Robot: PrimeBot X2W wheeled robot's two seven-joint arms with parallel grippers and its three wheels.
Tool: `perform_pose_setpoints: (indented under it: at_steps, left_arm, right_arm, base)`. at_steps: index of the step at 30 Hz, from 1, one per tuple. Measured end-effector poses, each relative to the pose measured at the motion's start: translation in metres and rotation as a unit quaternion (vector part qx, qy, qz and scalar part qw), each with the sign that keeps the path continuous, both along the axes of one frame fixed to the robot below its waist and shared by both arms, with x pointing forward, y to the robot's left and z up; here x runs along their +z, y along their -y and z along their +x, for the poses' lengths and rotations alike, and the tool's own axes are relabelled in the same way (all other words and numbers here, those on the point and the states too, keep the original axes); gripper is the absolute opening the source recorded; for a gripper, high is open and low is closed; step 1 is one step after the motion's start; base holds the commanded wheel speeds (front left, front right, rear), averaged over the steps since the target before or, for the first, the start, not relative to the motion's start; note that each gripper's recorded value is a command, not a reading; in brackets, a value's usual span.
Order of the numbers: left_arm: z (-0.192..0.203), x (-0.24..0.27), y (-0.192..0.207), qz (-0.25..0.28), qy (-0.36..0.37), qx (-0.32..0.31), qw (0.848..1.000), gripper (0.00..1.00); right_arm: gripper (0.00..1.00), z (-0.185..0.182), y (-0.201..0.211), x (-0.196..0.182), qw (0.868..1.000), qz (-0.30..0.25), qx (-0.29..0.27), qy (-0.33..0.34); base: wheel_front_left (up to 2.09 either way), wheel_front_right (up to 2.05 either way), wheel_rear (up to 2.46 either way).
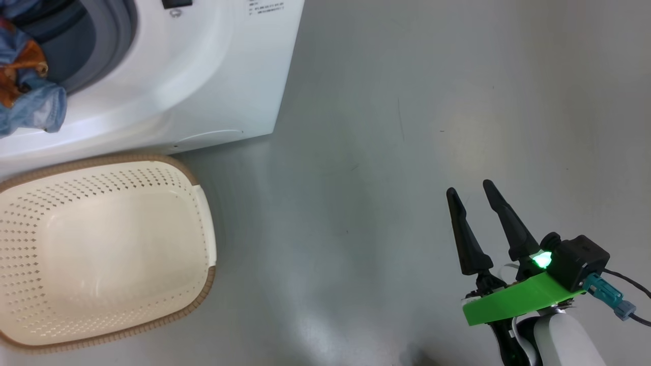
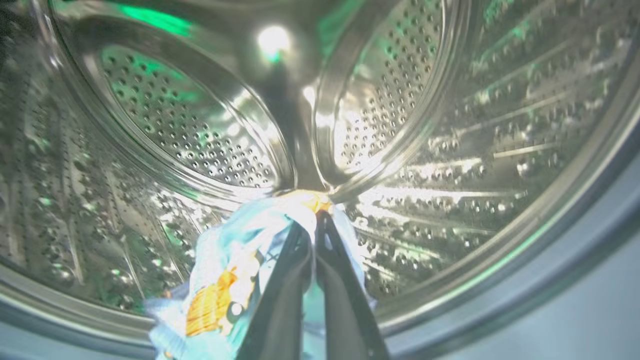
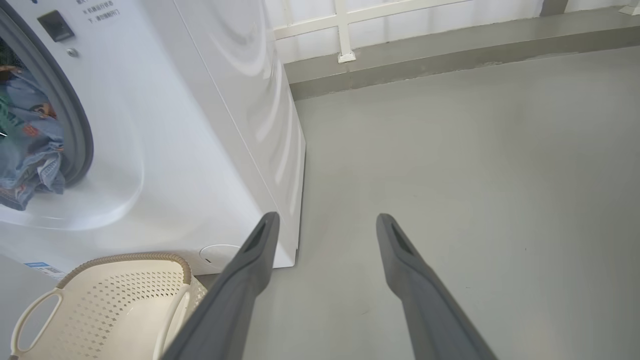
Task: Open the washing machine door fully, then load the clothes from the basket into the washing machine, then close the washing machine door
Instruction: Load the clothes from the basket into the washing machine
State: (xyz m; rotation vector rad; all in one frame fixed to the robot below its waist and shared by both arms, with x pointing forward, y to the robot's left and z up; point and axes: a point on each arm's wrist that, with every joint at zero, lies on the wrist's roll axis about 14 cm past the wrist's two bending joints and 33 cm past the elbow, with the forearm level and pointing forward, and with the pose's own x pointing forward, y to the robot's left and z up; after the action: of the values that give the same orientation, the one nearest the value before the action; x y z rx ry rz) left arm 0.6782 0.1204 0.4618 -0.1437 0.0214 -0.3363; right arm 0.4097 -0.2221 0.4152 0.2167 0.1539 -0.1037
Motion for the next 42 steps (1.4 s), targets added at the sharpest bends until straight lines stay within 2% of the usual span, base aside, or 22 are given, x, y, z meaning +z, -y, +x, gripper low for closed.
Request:
perform_pose_setpoints:
  at_steps: [9, 21, 28, 31, 42]
  left_arm:
    - [-0.011, -0.026, 0.002, 0.017, -0.049, -0.011, 0.999, 1.0]
    - [-0.012, -0.005, -0.006, -0.011, -0.034, 0.004, 0.999, 1.0]
    - [-0.032, -0.012, -0.002, -0.019, -0.043, -0.002, 0.999, 1.0]
    - [-0.037, -0.007, -0.008, -0.041, -0.04, 0.012, 0.998, 1.0]
    - [-0.075, -0.01, -0.021, -0.06, -0.038, 0.038, 0.997, 1.0]
  right_arm:
    - [1.0, 0.002, -0.004, 0.002, 1.0, 0.003, 0.005, 0.004]
    - [1.0, 0.005, -0.009, 0.006, 1.0, 0.008, 0.012, 0.012]
    - [1.0, 0.008, -0.013, 0.01, 1.0, 0.011, 0.019, 0.02]
    - [1.0, 0.01, -0.015, 0.011, 0.999, 0.01, 0.021, 0.023]
    - [1.0, 0.014, -0.022, 0.022, 0.999, 0.01, 0.033, 0.039]
  base:
    - [0.0, 0.0, 0.0]
    - [0.0, 0.0, 0.0]
    - [0.0, 0.0, 0.0]
    - [0.0, 0.0, 0.0]
    - [0.0, 0.0, 0.0]
